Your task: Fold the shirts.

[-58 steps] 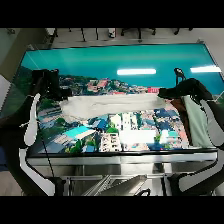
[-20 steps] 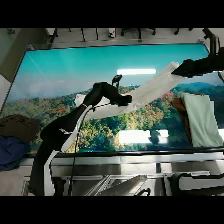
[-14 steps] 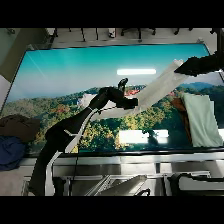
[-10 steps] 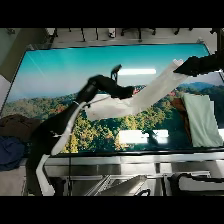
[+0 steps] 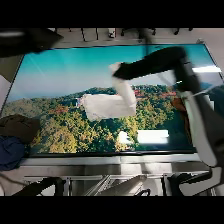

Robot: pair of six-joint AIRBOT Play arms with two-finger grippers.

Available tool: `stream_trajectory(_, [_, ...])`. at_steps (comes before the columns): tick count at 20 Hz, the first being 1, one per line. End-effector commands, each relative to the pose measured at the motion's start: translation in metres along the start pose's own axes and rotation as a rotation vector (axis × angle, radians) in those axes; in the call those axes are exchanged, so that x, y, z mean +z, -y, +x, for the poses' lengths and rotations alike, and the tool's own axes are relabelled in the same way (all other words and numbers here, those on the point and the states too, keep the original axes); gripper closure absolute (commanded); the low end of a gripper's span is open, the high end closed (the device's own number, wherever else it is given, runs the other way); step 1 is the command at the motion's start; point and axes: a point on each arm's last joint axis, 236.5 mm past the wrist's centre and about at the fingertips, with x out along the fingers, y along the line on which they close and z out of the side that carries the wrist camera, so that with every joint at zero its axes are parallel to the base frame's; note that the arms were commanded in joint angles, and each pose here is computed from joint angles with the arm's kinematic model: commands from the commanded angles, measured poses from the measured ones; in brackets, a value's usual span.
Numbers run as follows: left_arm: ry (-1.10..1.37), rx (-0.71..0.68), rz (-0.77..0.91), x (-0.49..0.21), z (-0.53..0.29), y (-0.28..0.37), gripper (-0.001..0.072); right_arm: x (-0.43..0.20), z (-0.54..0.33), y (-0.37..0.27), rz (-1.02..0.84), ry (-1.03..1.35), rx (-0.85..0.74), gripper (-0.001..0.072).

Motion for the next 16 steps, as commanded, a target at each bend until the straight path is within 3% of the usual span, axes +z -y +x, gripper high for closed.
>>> stream_trajectory(1, [0.114, 0.117, 0.133, 0.009, -0.089, 0.013, 0.0685, -0.049, 0.149, -0.044, -0.009, 0.065, 0.026, 0.0665])
stream_trajectory(2, [0.128, 0.142, 0.143, 0.005, -0.1, 0.012, 0.0685, -0.064, 0.18, -0.042, -0.006, 0.086, 0.012, 0.0444])
stream_trajectory(3, [0.14, 0.163, 0.147, 0.0, -0.106, 0.009, 0.0685, -0.077, 0.203, -0.035, 0.02, 0.103, -0.005, 0.0158])
stream_trajectory(6, [0.17, 0.213, 0.12, -0.019, -0.112, -0.007, 0.0685, -0.071, 0.194, -0.01, 0.052, 0.076, -0.035, 0.0132])
stream_trajectory(10, [0.187, 0.255, 0.077, -0.041, -0.111, -0.028, 0.0685, -0.016, 0.074, 0.052, 0.088, 0.014, -0.124, 0.0129])
stream_trajectory(11, [0.184, 0.261, 0.066, -0.045, -0.11, -0.031, 0.0685, -0.01, 0.041, 0.075, 0.13, -0.003, -0.168, 0.0095])
stream_trajectory(12, [0.182, 0.261, 0.06, -0.049, -0.109, -0.032, 0.0685, -0.01, 0.009, 0.102, 0.189, -0.03, -0.228, 0.0005])
stream_trajectory(16, [0.167, 0.253, 0.056, -0.059, -0.11, -0.028, 0.0685, -0.066, -0.044, 0.18, 0.413, -0.246, -0.334, 0.0005])
